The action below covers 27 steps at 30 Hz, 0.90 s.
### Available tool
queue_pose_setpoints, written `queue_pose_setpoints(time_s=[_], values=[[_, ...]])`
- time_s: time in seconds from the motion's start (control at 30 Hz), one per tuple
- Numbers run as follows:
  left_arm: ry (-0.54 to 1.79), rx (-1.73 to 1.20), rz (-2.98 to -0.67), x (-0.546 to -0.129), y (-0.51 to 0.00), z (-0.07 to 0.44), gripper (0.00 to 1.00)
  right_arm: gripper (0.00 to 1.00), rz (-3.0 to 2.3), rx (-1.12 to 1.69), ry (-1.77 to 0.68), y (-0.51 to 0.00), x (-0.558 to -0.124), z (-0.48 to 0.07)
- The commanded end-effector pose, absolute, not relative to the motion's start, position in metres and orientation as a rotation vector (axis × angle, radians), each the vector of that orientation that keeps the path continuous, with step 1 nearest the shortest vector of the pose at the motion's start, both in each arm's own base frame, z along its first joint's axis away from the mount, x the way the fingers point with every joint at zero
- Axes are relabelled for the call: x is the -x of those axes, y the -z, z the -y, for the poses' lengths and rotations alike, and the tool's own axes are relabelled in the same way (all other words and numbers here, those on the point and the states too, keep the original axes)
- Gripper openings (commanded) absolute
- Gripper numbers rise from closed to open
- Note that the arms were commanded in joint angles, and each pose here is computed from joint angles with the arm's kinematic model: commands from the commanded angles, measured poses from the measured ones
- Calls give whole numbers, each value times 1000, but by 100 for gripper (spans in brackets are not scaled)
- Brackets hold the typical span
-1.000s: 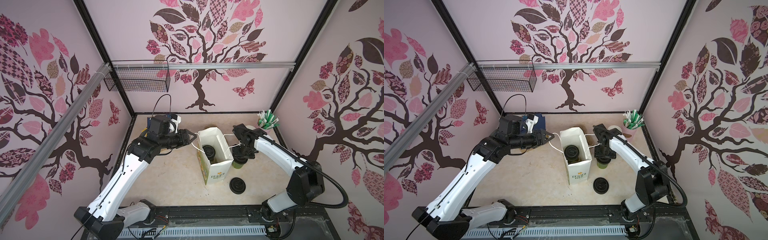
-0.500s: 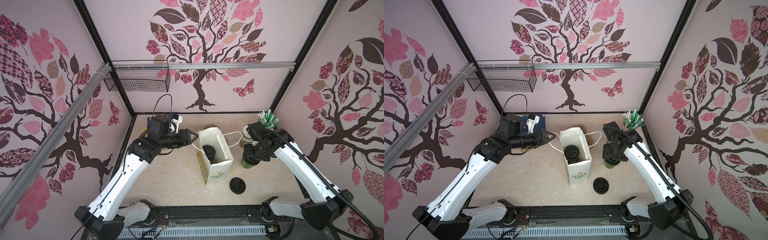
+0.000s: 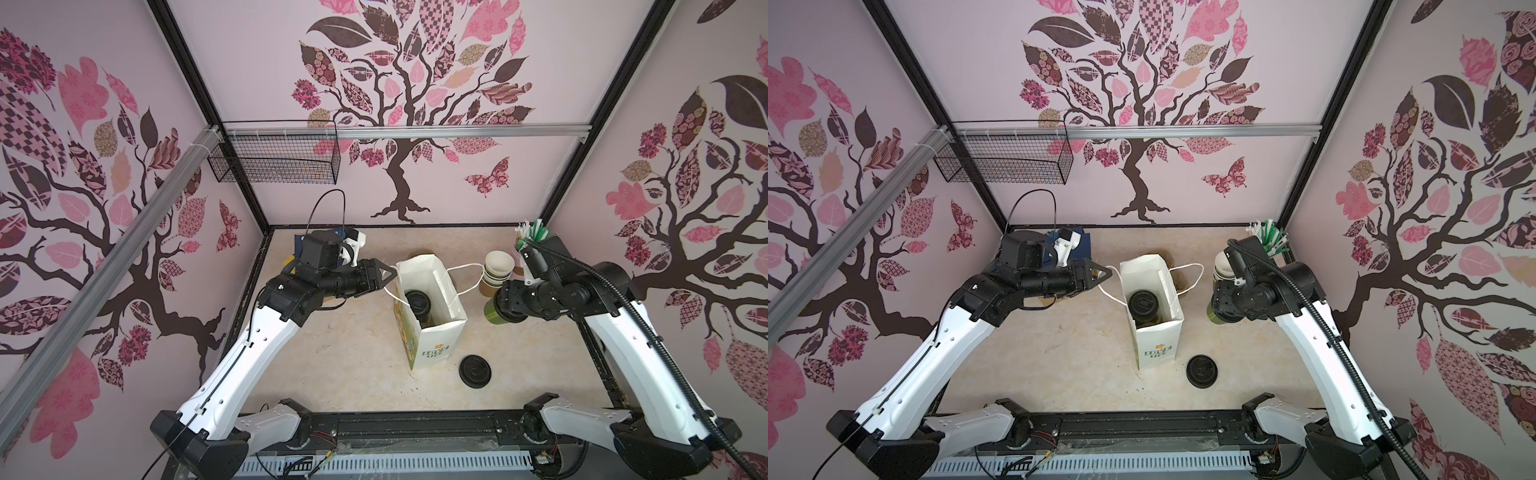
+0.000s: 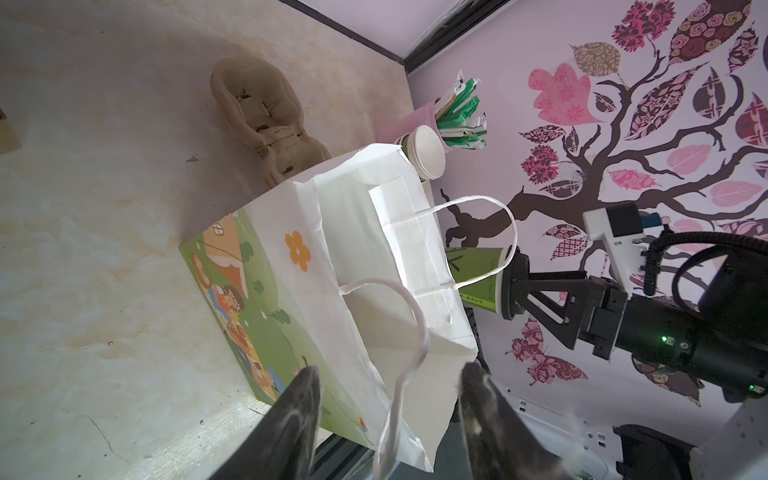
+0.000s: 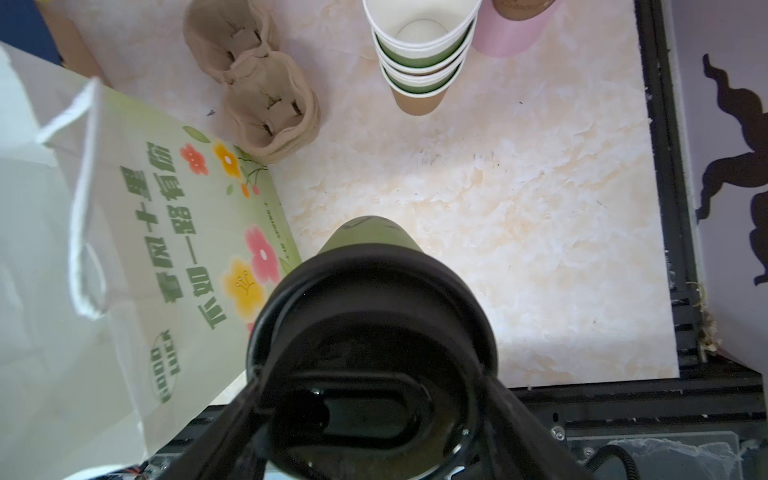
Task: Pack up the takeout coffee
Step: 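Lift the green cup and carry it over the bag with the right gripper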
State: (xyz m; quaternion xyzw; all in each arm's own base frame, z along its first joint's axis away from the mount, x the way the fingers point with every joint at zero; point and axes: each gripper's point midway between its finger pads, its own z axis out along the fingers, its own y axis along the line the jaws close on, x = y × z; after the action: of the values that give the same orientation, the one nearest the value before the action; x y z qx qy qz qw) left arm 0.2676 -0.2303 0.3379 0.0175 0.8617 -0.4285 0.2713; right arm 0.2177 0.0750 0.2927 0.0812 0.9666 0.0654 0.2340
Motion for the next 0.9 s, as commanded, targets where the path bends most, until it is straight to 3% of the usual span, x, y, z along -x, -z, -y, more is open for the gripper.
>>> queue_pose_setpoints(time_s=[0.0, 0.5, 0.87], values=[[1142, -63, -2348, -268, -324, 231, 57, 73, -2626, -196, -275, -313, -194, -75], [1145, -88, -2360, -272, -320, 236, 56, 70, -2440, 70, -625, -378, -156, -104], [1137, -88, -2364, -272, -317, 235, 55, 70, -2389, 264, -825, -416, -169, -144]])
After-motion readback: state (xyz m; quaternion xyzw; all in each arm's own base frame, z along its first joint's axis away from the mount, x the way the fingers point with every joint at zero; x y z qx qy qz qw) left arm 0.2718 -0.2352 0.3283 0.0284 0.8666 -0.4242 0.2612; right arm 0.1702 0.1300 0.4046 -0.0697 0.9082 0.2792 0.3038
